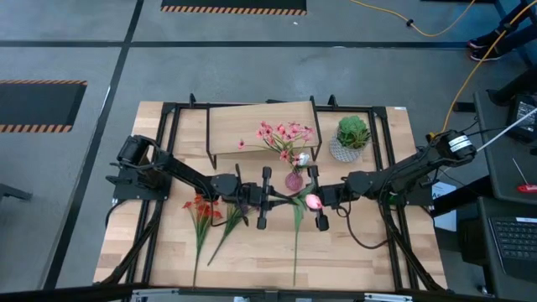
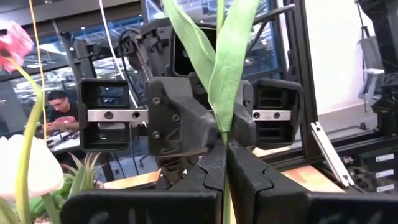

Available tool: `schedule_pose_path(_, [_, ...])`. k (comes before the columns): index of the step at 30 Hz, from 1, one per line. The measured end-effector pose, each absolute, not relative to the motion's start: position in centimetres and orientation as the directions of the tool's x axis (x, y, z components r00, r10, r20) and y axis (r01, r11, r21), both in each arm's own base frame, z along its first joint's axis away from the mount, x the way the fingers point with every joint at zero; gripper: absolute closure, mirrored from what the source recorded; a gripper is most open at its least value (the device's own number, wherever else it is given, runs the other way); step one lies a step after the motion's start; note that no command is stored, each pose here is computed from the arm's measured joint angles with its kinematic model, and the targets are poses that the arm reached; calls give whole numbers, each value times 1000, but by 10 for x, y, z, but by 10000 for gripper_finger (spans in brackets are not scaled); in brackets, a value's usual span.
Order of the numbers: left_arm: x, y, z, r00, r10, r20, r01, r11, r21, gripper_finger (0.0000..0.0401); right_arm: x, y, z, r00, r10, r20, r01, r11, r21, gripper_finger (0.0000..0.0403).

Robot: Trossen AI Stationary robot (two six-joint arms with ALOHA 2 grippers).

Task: Pick and place flowers into a vace then onto a shelf
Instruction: Put the pink flower into the pink vase

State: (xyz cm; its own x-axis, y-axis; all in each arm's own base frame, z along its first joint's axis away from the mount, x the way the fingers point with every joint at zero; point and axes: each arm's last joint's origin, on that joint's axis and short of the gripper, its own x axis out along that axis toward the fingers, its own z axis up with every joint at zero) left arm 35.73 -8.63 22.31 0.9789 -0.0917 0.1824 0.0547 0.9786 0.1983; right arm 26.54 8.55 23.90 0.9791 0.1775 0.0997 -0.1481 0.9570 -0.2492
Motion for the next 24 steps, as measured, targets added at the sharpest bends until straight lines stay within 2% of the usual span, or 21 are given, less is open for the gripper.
schedule_pose_path(2, [357,-86,223,979,-87,183,51,980,194,398,265,85,239,979,177,102,-147,957,-251,364])
schedule_pose_path(9, [357,-86,223,980,-83,178,47,980,195,391,265,85,239,979,177,101,-148,958,-245,364])
schedule_pose_path(13, [357,-88,222,982,-86,167,51,977,206,365,265,86,239,978,182,98,-153,957,-246,364])
schedule_pose_path(20, [355,-94,224,981,-99,165,65,978,198,310,261,84,245,976,193,102,-163,955,-247,397])
schedule_pose_path(24, [351,-96,229,984,-79,159,47,980,194,284,256,82,250,977,190,93,-165,960,-228,392])
